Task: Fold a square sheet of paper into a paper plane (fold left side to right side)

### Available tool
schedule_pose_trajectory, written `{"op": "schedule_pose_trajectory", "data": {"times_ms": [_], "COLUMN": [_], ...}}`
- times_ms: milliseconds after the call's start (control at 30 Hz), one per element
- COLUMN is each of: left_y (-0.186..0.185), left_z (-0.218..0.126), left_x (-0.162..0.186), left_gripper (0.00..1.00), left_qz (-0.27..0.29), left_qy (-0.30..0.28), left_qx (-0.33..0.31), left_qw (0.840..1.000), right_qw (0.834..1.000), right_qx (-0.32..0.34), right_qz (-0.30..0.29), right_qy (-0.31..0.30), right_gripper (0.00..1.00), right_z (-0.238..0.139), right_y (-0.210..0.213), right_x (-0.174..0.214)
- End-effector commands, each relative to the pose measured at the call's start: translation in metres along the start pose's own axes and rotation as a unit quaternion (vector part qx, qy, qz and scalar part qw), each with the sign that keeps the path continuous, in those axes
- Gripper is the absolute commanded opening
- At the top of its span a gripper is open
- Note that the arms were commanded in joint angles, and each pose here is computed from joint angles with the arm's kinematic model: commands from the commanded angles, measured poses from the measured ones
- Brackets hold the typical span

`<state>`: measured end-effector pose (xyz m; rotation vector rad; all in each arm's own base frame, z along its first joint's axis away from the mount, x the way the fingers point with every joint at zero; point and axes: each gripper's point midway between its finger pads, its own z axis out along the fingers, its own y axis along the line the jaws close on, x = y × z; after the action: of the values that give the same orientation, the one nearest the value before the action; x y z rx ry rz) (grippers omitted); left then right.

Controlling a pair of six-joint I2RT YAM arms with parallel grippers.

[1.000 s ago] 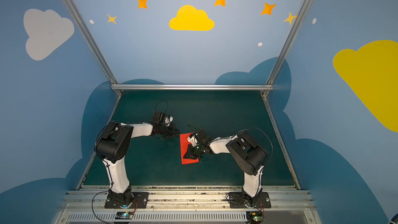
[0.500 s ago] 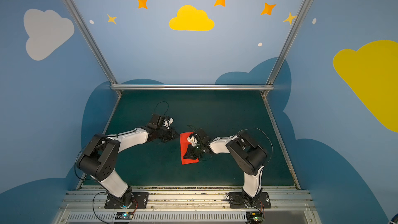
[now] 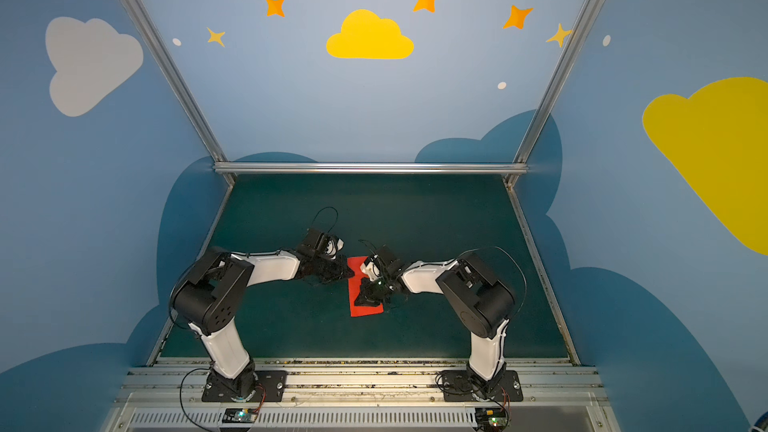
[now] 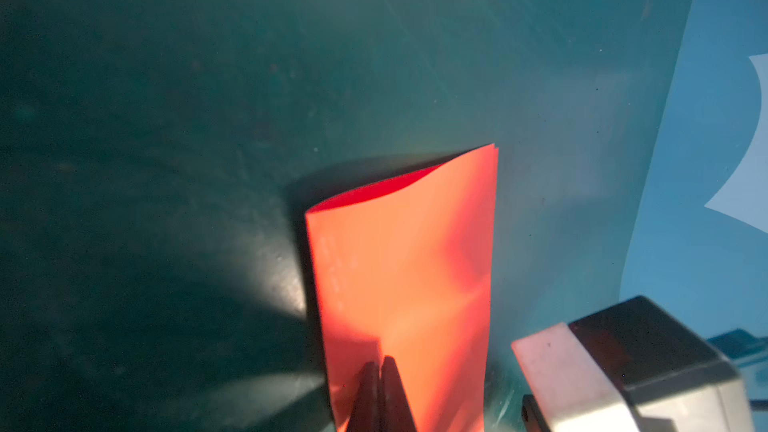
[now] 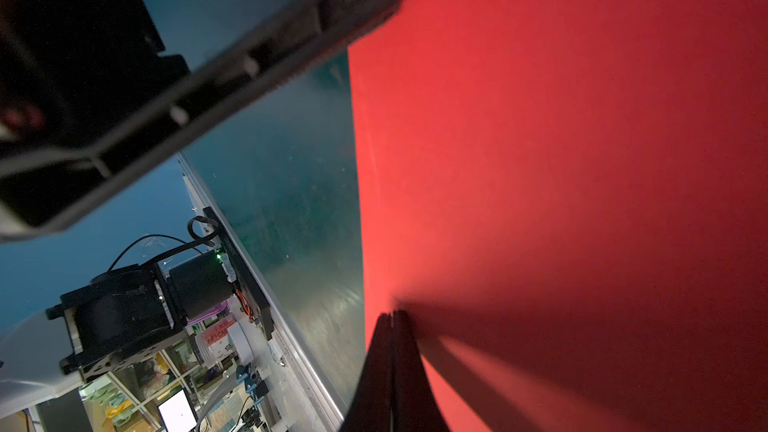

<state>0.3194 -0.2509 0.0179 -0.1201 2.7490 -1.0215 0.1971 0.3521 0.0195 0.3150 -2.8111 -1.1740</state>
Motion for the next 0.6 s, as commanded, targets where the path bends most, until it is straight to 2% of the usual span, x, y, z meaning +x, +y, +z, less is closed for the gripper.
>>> {"op": "schedule_pose_trajectory", "data": {"times_ms": [0, 300, 567], "left_y": [0.016, 0.020, 0.020], "left_z": [0.008, 0.010, 0.010], "left_x": [0.009, 0.015, 0.014], "left_gripper": [0.03, 0.03, 0.03], "left_qz": [-0.013, -0.012, -0.012], "left_qy": [0.005, 0.010, 0.008], "left_qx": [-0.020, -0.025, -0.026], "left_qw": [1.000, 1.000, 1.000], "right_qw": [1.000, 1.000, 1.000], "right_qx": [0.017, 0.000, 0.007], "right_qz": [-0.006, -0.014, -0.009], "right_qy": [-0.001, -0.002, 0.024], "right_gripper": [0.00, 0.00, 0.00], "right_z": [-0.009, -0.006, 0.013], "right_y": [0.004, 0.022, 0.013], "right_x": [-0.001, -0.013, -0.002]}}
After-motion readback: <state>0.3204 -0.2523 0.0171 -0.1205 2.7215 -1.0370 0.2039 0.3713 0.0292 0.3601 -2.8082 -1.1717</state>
